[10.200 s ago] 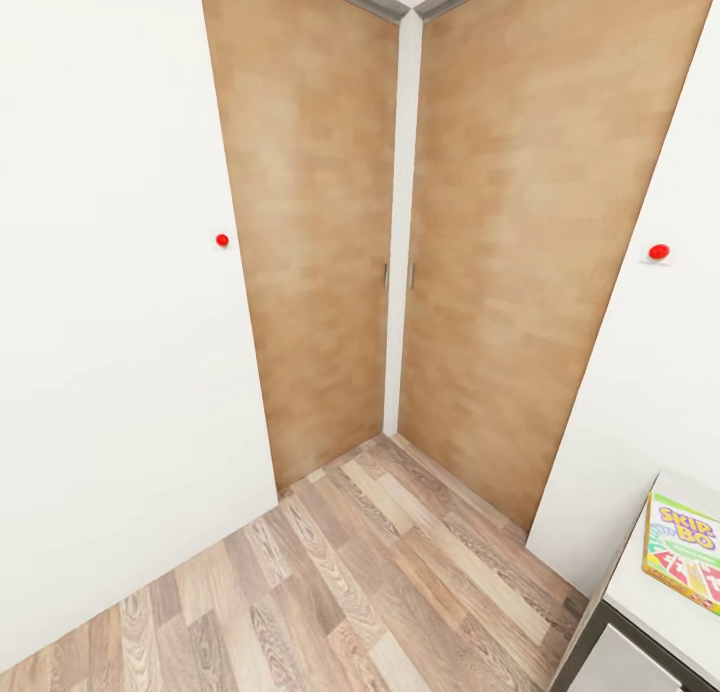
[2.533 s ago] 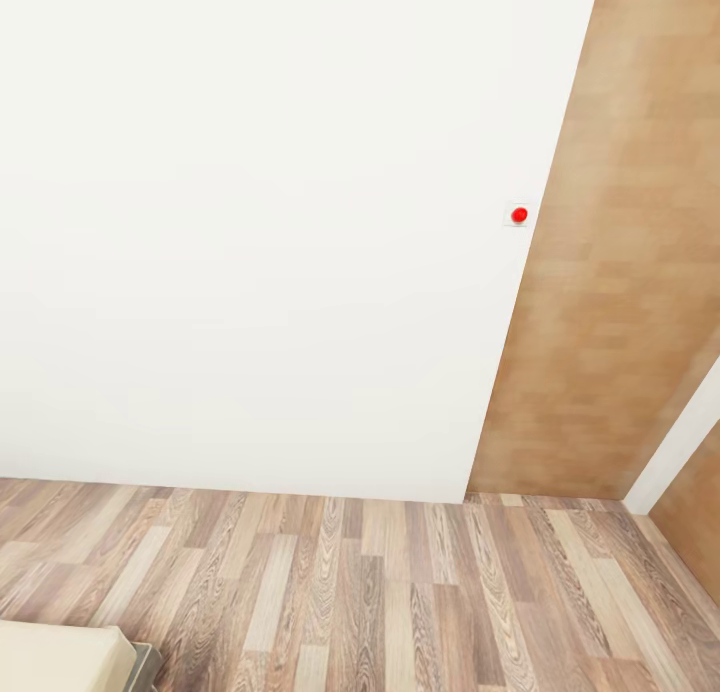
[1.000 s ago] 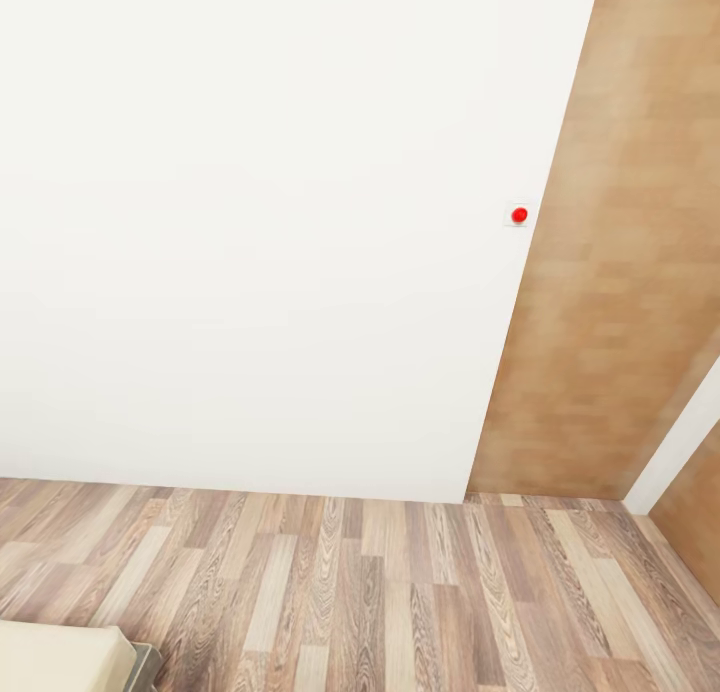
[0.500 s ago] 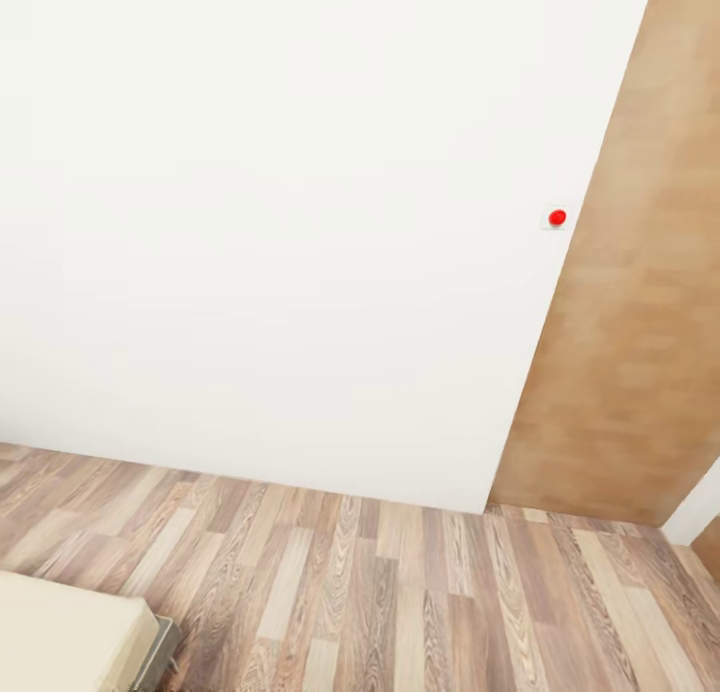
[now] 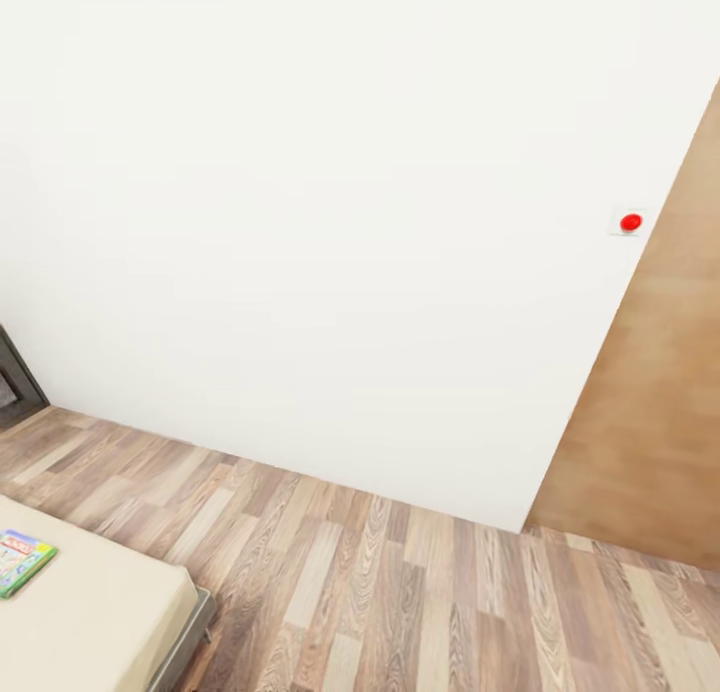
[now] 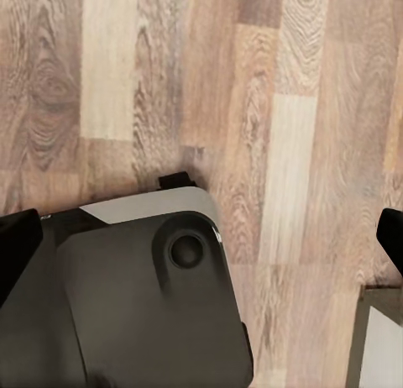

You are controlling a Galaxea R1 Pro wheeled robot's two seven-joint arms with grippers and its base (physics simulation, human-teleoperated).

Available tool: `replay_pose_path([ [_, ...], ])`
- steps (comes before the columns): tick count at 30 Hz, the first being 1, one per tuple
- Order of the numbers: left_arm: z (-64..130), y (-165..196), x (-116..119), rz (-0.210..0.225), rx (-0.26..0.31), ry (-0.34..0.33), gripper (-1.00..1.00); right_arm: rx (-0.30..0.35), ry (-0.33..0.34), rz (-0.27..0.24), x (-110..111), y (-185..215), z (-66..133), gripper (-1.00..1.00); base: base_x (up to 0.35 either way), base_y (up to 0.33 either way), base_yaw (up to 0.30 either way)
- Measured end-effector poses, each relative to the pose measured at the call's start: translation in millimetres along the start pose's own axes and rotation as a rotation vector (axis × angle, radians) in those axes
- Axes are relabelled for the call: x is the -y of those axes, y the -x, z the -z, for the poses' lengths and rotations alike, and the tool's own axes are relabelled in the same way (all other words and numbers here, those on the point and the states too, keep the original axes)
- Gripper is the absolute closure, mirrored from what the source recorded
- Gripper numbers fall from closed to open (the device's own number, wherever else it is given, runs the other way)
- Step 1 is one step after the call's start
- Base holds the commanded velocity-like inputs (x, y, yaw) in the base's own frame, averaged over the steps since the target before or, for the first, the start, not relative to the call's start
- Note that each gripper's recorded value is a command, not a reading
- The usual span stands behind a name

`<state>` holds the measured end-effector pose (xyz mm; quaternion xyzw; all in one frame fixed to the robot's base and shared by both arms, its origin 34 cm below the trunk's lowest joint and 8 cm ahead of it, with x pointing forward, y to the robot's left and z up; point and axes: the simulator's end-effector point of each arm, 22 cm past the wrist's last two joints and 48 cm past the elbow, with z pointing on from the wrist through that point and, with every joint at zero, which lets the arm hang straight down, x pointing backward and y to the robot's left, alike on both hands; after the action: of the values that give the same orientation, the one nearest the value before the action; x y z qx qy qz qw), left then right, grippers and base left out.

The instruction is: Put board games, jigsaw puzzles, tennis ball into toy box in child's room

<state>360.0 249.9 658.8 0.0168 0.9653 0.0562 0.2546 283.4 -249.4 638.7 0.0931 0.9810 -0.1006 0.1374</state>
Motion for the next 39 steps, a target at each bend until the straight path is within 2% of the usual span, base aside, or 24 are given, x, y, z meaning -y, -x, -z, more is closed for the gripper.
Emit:
replay_pose_path([
  [14, 0.0, -0.1, -0.1, 0.0, 0.0, 0.0, -1.0, -0.002, 0.002, 0.001, -1.5, -1.1, 0.4, -1.0, 0.078, -0.031, 0.291],
  [28, 0.1, 0.0, 1.7, -0.001, -0.001, -0.002, -1.0, -0.005, 0.002, 0.001, -2.0, -2.0, 0.5, -1.0, 0.019, -0.162, 0.291],
  [39, 0.2, -0.2, 2.5, 0.0, -0.001, -0.003, -1.0, -0.005, 0.003, 0.004, -2.3, -2.1, 0.6, -1.0, 0.0, -0.262, 0.291],
])
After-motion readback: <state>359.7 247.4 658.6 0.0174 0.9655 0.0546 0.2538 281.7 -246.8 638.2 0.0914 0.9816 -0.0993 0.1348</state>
